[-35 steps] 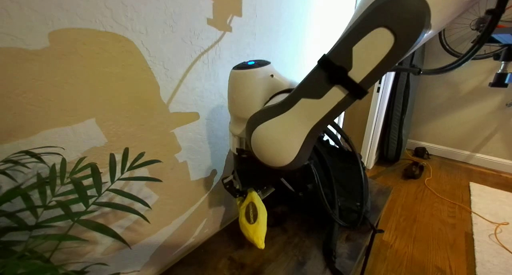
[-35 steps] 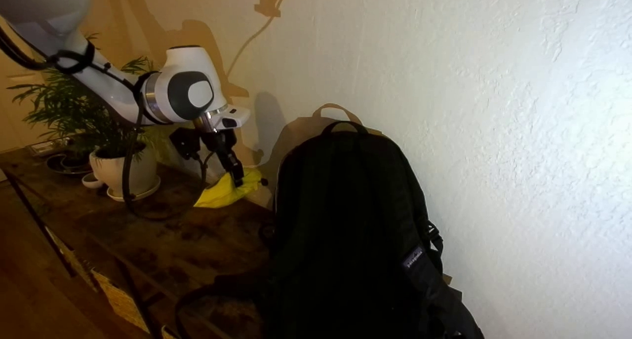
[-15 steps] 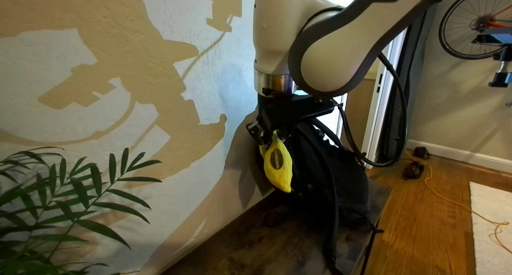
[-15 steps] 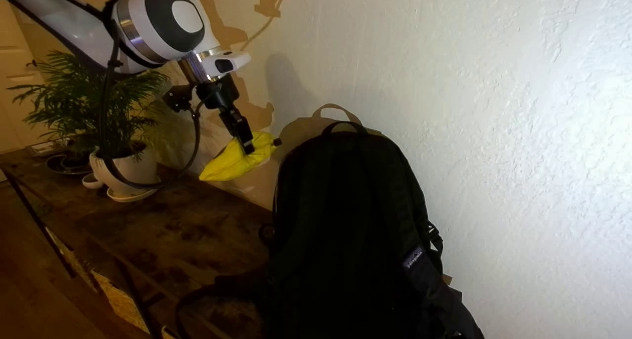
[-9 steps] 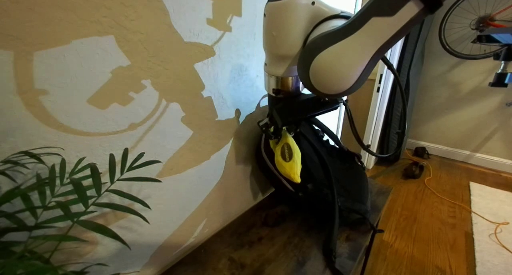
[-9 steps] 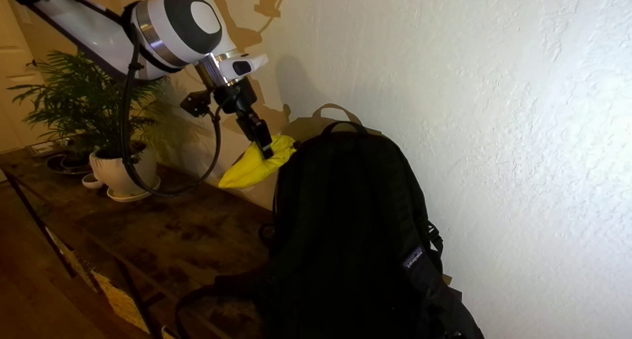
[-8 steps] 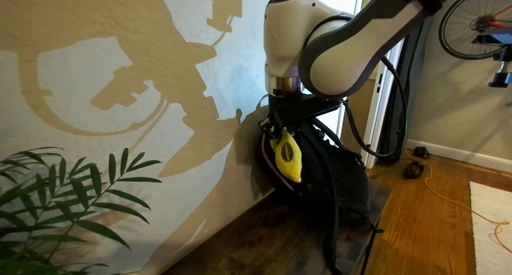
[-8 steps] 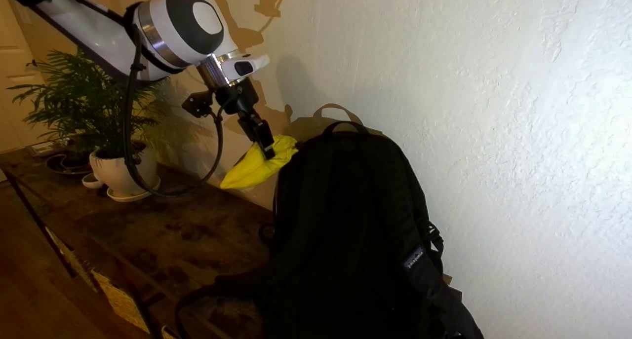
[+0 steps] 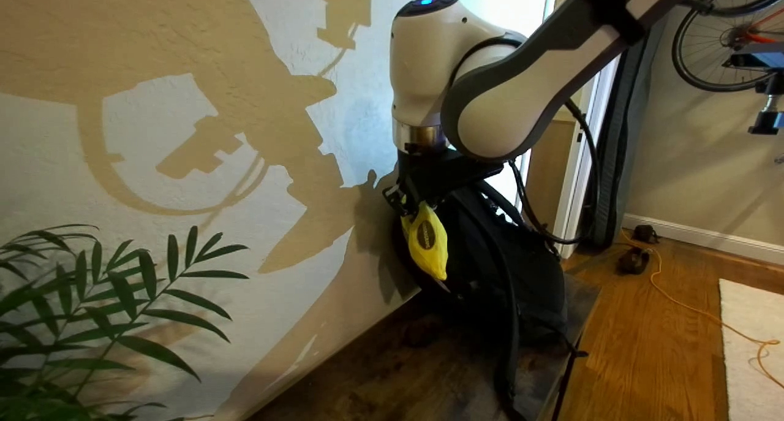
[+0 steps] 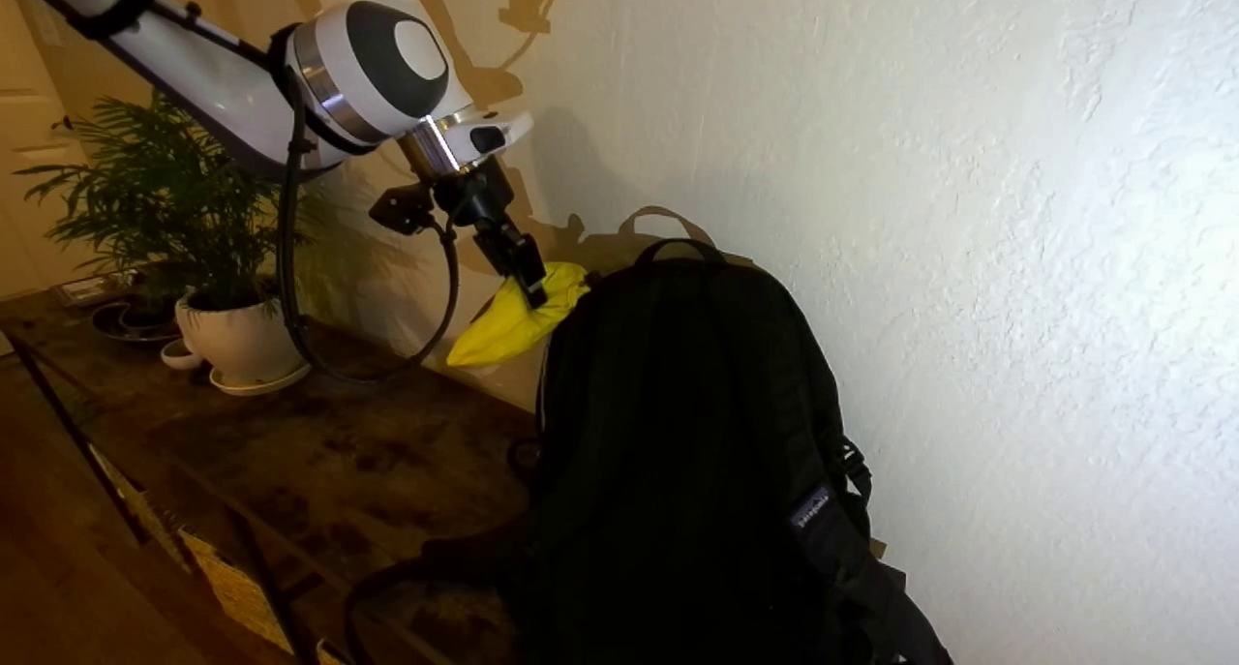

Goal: Place the banana toy in the black backpack

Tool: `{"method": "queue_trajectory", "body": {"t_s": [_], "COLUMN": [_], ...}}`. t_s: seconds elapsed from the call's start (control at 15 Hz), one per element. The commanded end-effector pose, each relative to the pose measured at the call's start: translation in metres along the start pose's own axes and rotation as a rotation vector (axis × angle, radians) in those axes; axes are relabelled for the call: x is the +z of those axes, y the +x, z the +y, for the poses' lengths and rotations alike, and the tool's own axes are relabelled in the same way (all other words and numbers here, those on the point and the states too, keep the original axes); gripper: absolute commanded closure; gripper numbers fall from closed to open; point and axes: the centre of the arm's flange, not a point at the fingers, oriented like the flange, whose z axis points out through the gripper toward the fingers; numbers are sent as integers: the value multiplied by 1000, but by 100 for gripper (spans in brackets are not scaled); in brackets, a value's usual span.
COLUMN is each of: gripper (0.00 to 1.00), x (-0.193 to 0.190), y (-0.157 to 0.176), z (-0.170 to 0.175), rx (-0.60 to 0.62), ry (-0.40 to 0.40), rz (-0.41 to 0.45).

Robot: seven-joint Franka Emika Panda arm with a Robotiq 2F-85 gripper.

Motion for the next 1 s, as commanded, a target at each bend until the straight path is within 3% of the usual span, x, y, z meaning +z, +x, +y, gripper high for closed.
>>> {"method": "queue_trajectory", "body": {"t_s": [0.0,0.4,0.93], "gripper": [91,91,91], "x": [7,33,60], "y": [14,22,36], "z": [-9,-6,7], "rx": [-35,-62,-58], "ry": [5,-71,-221], "rz": [32,29,104]}}
